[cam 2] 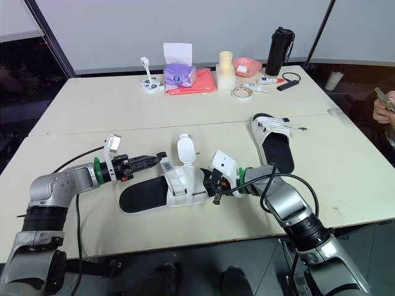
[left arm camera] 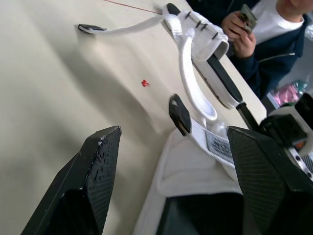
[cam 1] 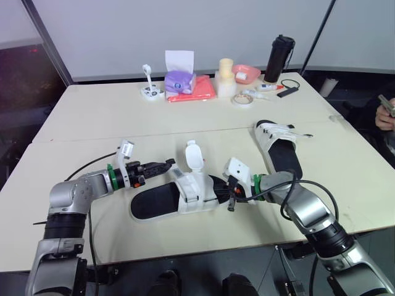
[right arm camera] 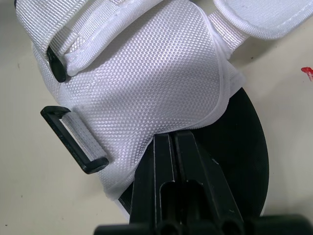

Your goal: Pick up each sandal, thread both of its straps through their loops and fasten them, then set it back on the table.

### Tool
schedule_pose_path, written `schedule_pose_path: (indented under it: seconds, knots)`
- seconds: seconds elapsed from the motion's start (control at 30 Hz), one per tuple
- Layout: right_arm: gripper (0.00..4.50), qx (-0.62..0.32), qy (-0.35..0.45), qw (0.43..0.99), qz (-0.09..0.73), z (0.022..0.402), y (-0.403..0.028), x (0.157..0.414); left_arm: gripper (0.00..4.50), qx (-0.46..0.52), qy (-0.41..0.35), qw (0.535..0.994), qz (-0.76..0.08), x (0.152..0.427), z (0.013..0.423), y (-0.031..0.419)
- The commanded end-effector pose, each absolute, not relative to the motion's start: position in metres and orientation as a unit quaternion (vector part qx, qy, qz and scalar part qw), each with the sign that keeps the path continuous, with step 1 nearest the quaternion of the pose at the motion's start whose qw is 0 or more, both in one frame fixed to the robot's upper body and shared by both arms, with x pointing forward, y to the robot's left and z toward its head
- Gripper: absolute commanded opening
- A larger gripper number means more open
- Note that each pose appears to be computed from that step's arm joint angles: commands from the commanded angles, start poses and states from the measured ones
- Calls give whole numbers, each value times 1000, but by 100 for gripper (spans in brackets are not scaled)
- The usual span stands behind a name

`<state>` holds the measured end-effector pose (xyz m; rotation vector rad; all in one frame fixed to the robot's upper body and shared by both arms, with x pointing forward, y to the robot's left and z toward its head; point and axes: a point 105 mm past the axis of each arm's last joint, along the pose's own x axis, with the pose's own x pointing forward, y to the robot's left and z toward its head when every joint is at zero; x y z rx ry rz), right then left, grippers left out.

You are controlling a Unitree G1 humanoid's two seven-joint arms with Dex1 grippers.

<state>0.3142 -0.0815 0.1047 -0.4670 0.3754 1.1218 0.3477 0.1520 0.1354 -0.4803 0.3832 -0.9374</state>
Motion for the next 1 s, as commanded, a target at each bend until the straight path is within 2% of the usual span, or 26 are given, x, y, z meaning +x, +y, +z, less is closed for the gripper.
schedule_pose_path:
  seconds: [0.03, 0.2, 0.23, 0.3, 0.47, 0.5, 0.73, 1.0]
  knots:
    - [0, -223, 202, 808, 506, 93, -90, 316, 356, -233, 164, 840, -462, 352, 147, 142]
    - [0, -223, 203, 808, 506, 93, -91, 314, 356, -243, 167, 830, -473, 353, 146, 130]
    - [0, -223, 203, 808, 506, 93, -91, 314, 333, -245, 168, 828, -475, 352, 146, 128]
    - [0, -222, 204, 809, 505, 93, -91, 314, 280, -247, 169, 827, -476, 352, 145, 128]
    - [0, -221, 204, 810, 504, 92, -91, 313, 32, -253, 171, 822, -480, 348, 147, 128]
    - [0, -221, 204, 810, 504, 92, -91, 313, 6, -252, 167, 820, -486, 347, 150, 128]
    - [0, -222, 204, 809, 504, 91, -91, 313, 6, -237, 105, 757, -600, 308, 199, 110]
    - [0, -221, 204, 809, 505, 91, -90, 313, 6, -209, 68, 734, -643, 290, 224, 104]
